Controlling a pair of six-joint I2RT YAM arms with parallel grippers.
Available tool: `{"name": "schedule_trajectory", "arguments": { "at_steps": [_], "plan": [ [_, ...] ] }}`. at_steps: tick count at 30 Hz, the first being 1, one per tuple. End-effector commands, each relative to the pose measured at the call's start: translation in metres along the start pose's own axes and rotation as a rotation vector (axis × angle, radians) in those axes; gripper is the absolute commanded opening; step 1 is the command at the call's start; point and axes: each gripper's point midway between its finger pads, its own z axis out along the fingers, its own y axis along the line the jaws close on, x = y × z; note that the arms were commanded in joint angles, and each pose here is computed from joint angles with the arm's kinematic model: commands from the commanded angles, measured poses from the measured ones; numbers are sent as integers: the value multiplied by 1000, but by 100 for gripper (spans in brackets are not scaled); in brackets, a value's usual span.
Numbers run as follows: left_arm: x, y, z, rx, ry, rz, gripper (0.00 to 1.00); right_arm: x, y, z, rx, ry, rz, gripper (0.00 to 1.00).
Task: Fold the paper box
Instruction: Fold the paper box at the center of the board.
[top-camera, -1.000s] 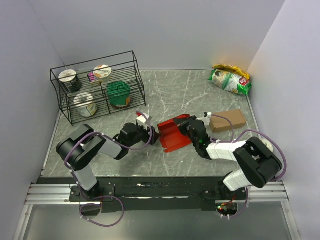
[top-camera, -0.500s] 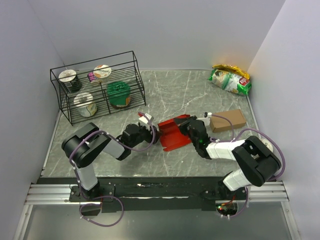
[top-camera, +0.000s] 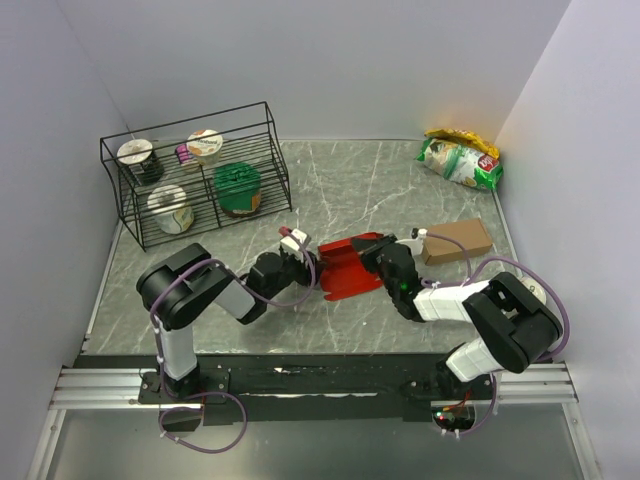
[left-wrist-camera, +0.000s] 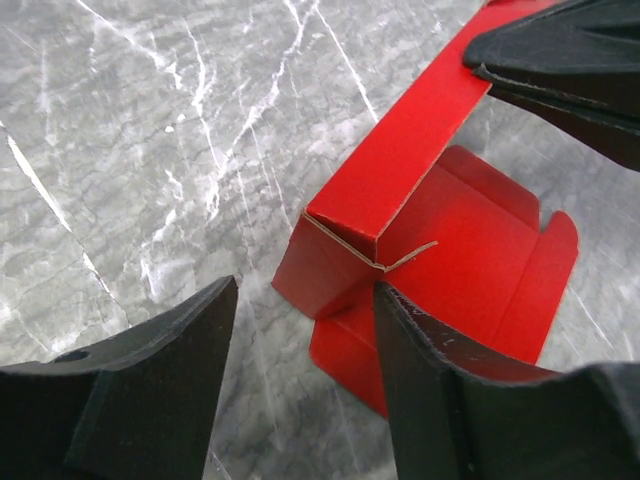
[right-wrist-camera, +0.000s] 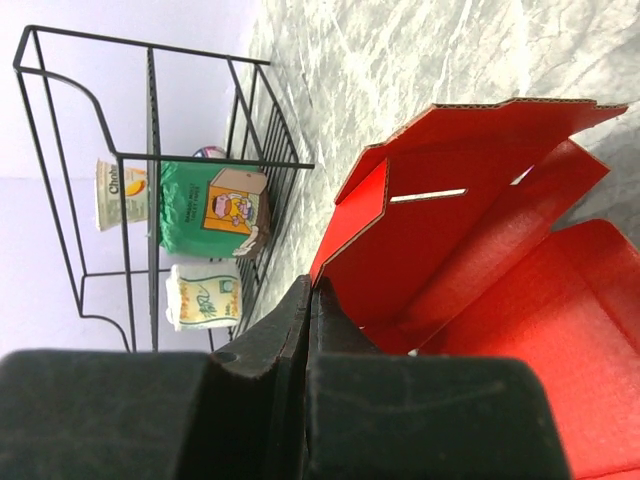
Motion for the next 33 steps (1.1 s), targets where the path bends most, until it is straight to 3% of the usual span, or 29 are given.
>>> {"name": "schedule_trajectory", "arguments": {
  "at_steps": [1,14,33],
  "plan": [
    [-42,-2,5,-44,-190,33,65,4,-25,-5,61,19,-54,0],
    [-43,-8,5,-76,-255,26,61,2,-47,-8,113,2,-97,0],
    [-48,-10,9,-69,-288,53,66,5,-62,-5,153,5,-142,0]
  ]
}}
